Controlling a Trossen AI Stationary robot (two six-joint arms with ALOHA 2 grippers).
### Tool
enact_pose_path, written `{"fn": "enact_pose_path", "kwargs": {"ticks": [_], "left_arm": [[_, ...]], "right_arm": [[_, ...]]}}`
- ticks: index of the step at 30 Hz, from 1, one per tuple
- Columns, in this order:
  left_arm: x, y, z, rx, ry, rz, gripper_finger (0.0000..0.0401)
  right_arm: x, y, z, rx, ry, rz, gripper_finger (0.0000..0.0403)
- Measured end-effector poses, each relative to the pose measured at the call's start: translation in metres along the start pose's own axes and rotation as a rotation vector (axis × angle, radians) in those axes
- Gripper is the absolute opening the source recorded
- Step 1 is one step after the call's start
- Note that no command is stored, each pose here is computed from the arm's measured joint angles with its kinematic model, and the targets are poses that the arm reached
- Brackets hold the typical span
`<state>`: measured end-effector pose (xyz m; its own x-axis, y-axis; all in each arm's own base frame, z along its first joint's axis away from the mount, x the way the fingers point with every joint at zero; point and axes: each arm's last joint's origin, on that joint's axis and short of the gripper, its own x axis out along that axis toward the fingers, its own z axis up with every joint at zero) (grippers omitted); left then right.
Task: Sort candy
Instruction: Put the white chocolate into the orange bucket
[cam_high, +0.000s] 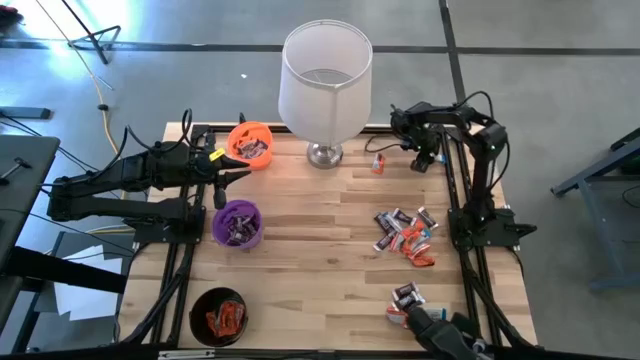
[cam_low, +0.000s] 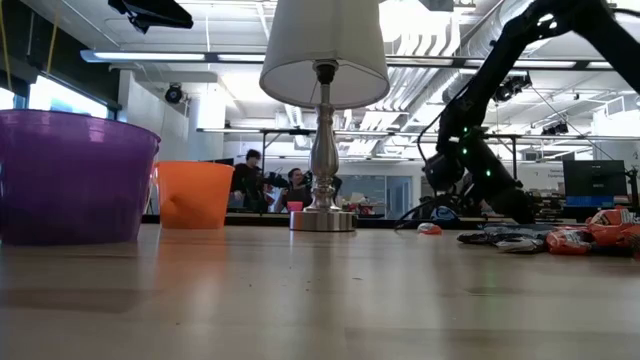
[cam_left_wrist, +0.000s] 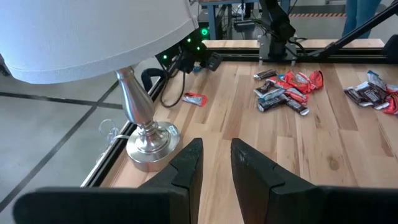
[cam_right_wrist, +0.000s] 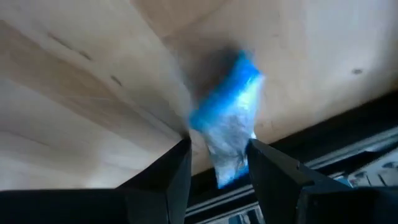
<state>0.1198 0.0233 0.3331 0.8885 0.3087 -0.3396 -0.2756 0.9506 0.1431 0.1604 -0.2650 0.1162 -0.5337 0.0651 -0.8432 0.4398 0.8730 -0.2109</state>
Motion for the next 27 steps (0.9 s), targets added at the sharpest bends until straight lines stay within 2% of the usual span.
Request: {"fn": "enact_pose_path", "kwargs": {"ticks": [5, 9, 17, 23, 27], "left_arm": [[0.0, 0.0, 0.0, 0.0, 0.0, 0.0, 0.007], [0.0, 0.0, 0.0, 0.0, 0.0, 0.0, 0.007], [0.0, 0.001, 0.0, 0.0, 0.002, 0.022, 0.007], [0.0, 0.001, 0.0, 0.0, 0.002, 0.022, 0.007], [0.0, 0.001, 0.0, -0.009, 0.002, 0.022, 0.007]], "right_arm": [[0.012, 0.003, 0.009, -0.029, 0.05, 0.004, 0.0149], [0.014, 0.003, 0.009, -0.034, 0.053, 0.007, 0.0128], [-0.002, -0.007, 0.015, 0.025, 0.023, 0.011, 0.0015], [-0.022, -0.013, 0.022, 0.15, -0.067, 0.085, 0.0011], [-0.04, -0.005, 0.027, 0.174, -0.1, 0.142, 0.0007]]}}
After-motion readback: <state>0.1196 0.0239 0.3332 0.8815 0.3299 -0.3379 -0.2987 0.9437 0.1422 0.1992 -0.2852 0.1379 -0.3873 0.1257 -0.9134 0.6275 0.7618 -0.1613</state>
